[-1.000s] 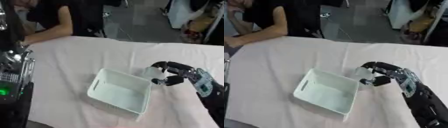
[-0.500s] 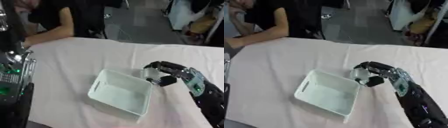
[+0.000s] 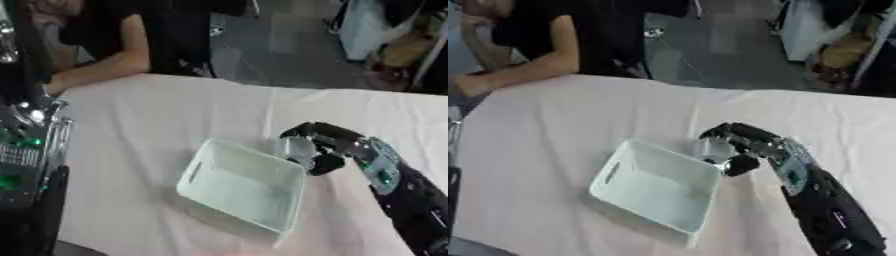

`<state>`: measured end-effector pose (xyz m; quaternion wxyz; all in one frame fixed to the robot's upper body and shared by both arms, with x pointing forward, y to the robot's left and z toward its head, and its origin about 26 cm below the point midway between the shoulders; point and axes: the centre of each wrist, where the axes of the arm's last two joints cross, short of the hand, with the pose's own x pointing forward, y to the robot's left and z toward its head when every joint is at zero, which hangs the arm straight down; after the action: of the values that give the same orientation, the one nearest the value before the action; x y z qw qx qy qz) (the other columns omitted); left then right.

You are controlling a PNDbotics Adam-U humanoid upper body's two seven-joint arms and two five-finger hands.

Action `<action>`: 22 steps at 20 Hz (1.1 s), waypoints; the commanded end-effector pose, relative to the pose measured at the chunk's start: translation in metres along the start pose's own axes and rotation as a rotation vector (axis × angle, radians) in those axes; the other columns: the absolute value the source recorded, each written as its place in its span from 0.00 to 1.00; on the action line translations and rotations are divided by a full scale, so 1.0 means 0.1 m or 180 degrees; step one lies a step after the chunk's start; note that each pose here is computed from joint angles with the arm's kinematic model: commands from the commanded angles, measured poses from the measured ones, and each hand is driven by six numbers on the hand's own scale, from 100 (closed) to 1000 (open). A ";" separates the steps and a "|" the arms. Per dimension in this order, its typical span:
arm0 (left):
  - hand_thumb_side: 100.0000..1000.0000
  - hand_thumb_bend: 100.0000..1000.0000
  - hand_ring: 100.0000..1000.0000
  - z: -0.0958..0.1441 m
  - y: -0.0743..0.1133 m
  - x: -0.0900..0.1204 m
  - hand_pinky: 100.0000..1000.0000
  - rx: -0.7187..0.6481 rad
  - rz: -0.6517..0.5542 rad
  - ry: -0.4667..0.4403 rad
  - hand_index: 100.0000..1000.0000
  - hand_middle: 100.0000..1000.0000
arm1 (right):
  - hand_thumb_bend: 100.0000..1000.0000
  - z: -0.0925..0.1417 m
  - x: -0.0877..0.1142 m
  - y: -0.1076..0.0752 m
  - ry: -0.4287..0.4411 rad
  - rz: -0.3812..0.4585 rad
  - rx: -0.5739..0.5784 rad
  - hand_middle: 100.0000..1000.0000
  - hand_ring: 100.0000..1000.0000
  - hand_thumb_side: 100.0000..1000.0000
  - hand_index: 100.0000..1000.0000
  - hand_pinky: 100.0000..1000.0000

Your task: Pick up objects on the table and place them in the box.

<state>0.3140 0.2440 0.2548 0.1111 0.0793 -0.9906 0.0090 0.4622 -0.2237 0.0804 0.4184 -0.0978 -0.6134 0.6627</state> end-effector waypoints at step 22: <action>0.62 0.15 0.58 -0.06 -0.01 0.04 0.53 -0.0017 0.0012 -0.0094 0.76 0.63 | 0.00 0.28 -0.12 -0.46 0.0061 -0.0047 -0.0382 0.17 0.14 0.01 0.26 0.00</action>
<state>0.3140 0.2438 0.2554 0.1103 0.0789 -0.9907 0.0090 0.4669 -0.2504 0.0987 0.4419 -0.1005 -0.6344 0.6263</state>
